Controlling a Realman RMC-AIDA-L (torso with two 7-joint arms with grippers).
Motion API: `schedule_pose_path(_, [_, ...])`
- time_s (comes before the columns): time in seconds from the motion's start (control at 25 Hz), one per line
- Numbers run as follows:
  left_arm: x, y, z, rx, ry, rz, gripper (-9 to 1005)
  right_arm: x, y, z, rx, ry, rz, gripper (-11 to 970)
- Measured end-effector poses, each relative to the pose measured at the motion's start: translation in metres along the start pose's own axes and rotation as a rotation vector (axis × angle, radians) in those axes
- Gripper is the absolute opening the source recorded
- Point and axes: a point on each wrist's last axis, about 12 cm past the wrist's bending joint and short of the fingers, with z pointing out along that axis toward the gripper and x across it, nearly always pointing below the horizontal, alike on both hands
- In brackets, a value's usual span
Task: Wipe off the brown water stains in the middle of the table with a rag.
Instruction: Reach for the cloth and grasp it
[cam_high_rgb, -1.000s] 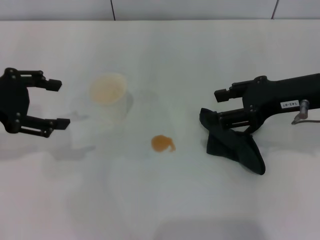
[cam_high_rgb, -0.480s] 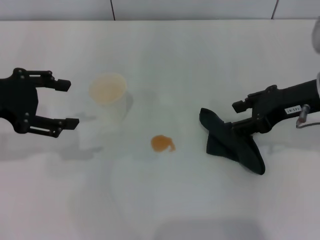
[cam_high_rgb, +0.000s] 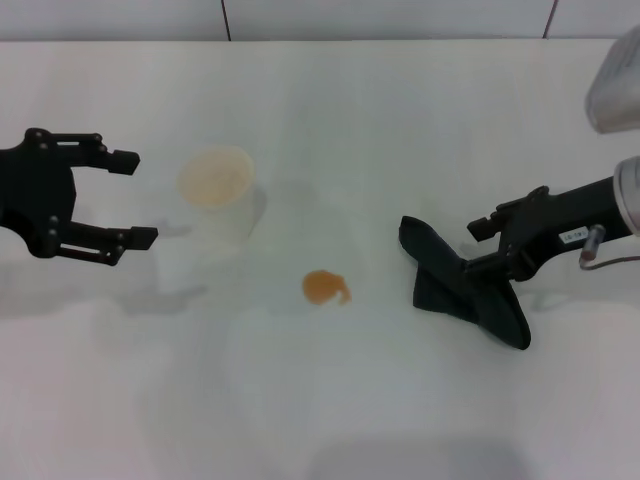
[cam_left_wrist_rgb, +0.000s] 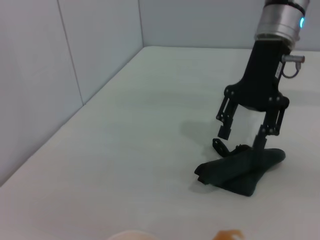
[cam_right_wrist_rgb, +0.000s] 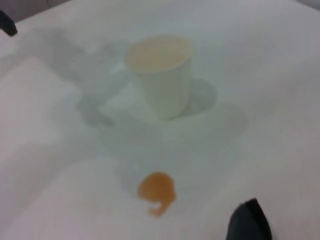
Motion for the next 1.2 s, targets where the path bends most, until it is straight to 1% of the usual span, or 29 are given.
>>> schedule_pose_path(0.36, [0.0,0.001,0.0,-0.004,0.001,0.001,862,0.003,0.003,0.017,0.023,0.03,-0.017,674])
schedule_pose_path(1.04, [0.001,0.001,0.0,-0.015,0.0,0.005,862,0.005,0.008,0.029,0.05,0.067,-0.027,671])
schedule_pose_path(1.16, [0.001,0.001,0.0,-0.015,0.0,0.005,862,0.005,0.008,0.03,0.054,0.065,-0.024,661])
schedule_pose_path(1.2, [0.001,0.001,0.0,-0.015,0.0,0.005,862,0.005,0.009,0.031,0.055,0.065,-0.025,633])
